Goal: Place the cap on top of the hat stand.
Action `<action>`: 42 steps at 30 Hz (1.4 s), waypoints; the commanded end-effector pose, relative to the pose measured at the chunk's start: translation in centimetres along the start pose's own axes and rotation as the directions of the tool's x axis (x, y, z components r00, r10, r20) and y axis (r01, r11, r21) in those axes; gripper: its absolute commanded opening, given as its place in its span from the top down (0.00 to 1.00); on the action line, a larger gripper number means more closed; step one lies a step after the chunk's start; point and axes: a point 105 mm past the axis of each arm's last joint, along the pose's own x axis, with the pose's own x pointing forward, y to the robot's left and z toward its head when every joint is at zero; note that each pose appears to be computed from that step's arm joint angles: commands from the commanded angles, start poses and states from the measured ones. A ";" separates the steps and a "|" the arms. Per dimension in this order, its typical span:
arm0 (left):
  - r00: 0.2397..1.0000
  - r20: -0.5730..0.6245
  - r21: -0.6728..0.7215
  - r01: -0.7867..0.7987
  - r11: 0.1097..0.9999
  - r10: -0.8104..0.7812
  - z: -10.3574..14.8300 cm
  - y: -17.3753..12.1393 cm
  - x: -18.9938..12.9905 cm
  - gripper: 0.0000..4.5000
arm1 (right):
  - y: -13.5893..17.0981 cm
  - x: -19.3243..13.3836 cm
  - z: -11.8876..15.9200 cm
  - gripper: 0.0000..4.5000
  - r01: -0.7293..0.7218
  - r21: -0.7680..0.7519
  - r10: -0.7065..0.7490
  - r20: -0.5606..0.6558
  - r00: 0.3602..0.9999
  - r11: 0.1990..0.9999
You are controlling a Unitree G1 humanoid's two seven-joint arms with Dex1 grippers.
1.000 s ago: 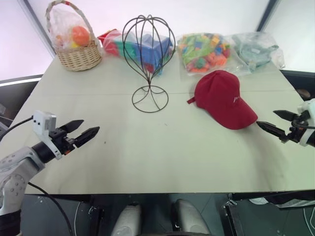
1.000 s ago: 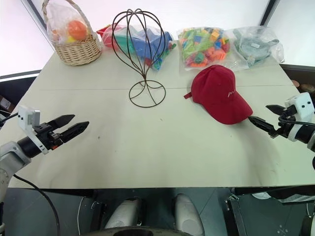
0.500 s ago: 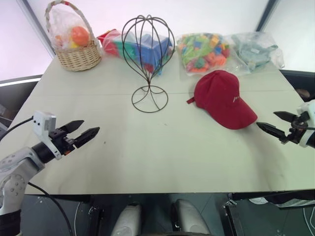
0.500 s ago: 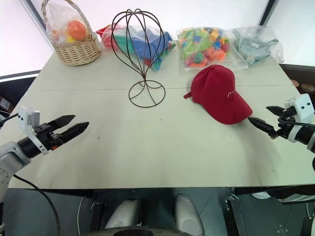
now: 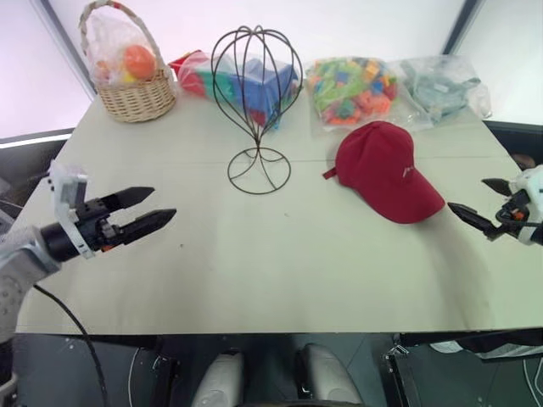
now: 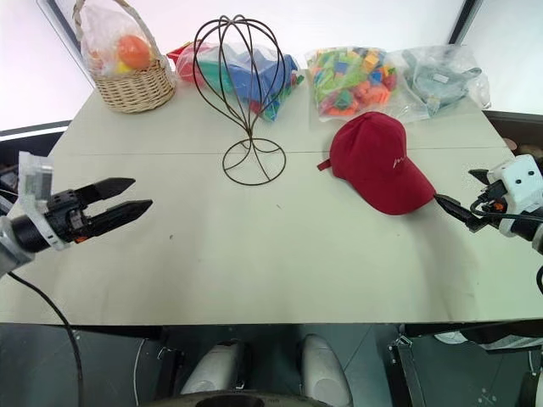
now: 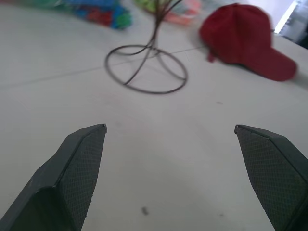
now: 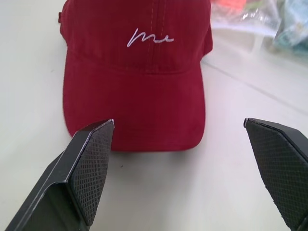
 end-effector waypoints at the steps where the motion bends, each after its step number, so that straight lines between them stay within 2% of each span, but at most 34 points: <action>1: 0.997 -0.002 0.047 0.075 0.996 -0.075 2.4 0.0 -0.1 0.00 | -1.5 -1.0 2.1 0.02 0.053 -0.225 -0.054 0.005 0.999 0.973; 4: 0.997 -0.022 0.046 0.078 0.996 -0.077 2.6 0.9 -0.3 0.00 | -1.8 -1.6 1.7 0.02 0.033 -0.444 -0.065 -0.056 0.996 0.895; 7: 0.995 -0.033 0.051 0.095 0.994 -0.093 2.5 1.2 0.0 0.00 | -2.1 -2.3 0.6 0.02 -0.016 -0.667 -0.084 -0.118 0.989 0.744; 10: 0.995 -0.039 0.066 0.095 0.993 -0.093 2.3 1.5 0.4 0.00 | -1.7 -2.3 -0.2 0.02 -0.050 -0.786 -0.076 -0.122 0.990 0.616; 12: 0.992 -0.041 0.057 0.119 0.991 -0.117 2.2 1.3 0.7 0.00 | -0.6 -2.0 -1.0 0.02 -0.077 -0.821 -0.037 -0.118 0.992 0.566; 14: 0.989 -0.049 0.049 0.143 0.989 -0.141 1.9 0.9 0.9 0.00 | 0.4 -1.7 -1.6 0.02 -0.101 -0.871 0.002 -0.114 0.993 0.482; 15: 0.987 -0.053 0.045 0.154 0.987 -0.152 1.7 0.7 1.1 0.00 | 0.8 -1.6 -1.9 0.02 -0.115 -0.906 0.018 -0.118 0.993 0.406; 17: 0.983 -0.053 0.022 0.178 0.984 -0.176 1.3 0.3 1.5 0.00 | 1.0 -1.3 -2.3 0.02 -0.117 -0.943 0.027 -0.115 0.993 0.311; 20: 0.979 -0.059 0.010 0.196 0.981 -0.195 0.8 0.0 1.8 0.00 | 0.4 -0.3 -2.3 0.02 -0.061 -0.978 -0.006 -0.063 0.998 0.197; 24: 0.975 -0.049 0.003 0.217 0.976 -0.216 1.1 -0.4 2.1 0.00 | 0.0 1.0 -1.7 0.02 0.027 -0.995 -0.020 0.025 0.999 0.091; 28: 0.972 -0.047 0.001 0.231 0.973 -0.231 1.4 -1.0 2.1 0.00 | 1.3 3.0 -1.1 0.02 0.102 -0.994 0.056 0.100 0.993 -0.028; 39: 0.973 -0.030 0.007 0.231 0.973 -0.231 2.0 -1.6 2.0 0.00 | 2.8 6.4 -1.5 0.02 0.127 -0.962 0.186 0.082 0.979 -0.241; 42: 0.971 -0.035 0.004 0.238 0.971 -0.237 1.9 -2.0 1.9 0.00 | 2.6 6.7 -1.7 0.02 0.131 -0.933 0.193 0.069 0.979 -0.335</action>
